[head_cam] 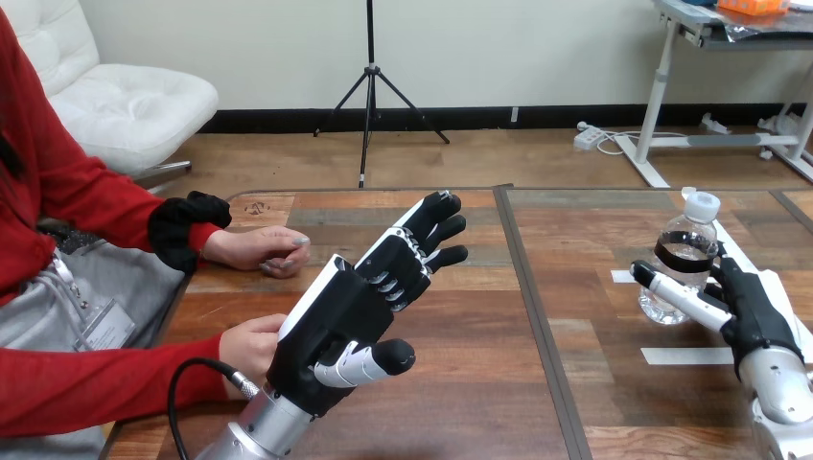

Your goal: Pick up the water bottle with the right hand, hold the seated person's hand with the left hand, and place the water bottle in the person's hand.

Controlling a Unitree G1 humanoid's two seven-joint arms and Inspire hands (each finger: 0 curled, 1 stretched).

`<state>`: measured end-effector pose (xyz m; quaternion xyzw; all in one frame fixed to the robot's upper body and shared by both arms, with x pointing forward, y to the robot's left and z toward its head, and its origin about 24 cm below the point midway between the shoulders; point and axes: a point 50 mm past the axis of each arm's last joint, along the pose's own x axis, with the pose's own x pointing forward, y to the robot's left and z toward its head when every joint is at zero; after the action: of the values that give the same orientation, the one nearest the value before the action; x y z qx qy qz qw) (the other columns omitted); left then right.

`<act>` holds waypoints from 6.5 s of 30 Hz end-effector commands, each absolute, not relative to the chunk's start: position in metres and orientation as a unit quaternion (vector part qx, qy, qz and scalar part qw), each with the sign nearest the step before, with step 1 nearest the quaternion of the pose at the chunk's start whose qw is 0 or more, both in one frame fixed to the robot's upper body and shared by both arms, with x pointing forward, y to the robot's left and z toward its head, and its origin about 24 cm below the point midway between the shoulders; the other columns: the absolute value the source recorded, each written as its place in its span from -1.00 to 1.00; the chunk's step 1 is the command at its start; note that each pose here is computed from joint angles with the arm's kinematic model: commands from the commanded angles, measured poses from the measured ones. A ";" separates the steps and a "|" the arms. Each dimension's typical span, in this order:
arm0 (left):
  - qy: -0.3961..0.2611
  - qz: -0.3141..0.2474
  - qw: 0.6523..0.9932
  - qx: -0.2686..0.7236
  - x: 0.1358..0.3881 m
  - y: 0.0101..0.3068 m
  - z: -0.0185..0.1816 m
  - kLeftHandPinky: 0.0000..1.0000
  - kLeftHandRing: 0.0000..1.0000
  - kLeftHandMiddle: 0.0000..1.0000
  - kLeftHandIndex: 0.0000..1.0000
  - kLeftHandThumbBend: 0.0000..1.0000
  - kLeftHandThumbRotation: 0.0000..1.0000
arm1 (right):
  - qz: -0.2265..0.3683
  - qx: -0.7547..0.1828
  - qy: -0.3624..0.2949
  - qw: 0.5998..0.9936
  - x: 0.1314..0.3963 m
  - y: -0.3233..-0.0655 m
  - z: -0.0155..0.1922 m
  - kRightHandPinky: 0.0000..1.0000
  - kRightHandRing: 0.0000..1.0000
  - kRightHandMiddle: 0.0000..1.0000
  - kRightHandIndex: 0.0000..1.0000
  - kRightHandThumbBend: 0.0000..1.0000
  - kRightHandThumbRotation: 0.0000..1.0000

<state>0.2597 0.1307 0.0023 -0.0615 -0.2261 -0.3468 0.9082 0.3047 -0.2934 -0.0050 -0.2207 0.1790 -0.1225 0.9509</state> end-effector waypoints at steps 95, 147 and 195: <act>-0.312 -0.322 0.891 -0.077 0.260 0.147 0.020 0.73 0.87 0.89 0.83 1.00 0.20 | -0.154 -0.024 0.047 0.987 0.342 -0.247 0.028 -0.51 -0.40 -0.19 -0.12 0.66 -1.00; -0.327 -0.290 0.898 0.045 0.262 0.150 0.031 0.71 0.89 0.94 0.88 1.00 0.34 | -0.082 -0.085 -0.047 0.992 0.343 -0.228 0.053 -0.47 -0.36 -0.17 -0.10 0.65 -1.00; -0.305 -0.120 0.828 0.455 0.295 0.244 0.105 0.99 1.00 1.00 1.00 1.00 0.34 | 0.012 -0.140 -0.115 0.983 0.312 -0.207 0.078 -0.46 -0.33 -0.10 -0.10 0.68 -1.00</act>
<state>0.2691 0.2269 0.0525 0.3516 -0.2554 -0.1691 0.8846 0.2917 -0.2240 0.0177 -0.1429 0.0174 -0.0083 0.9895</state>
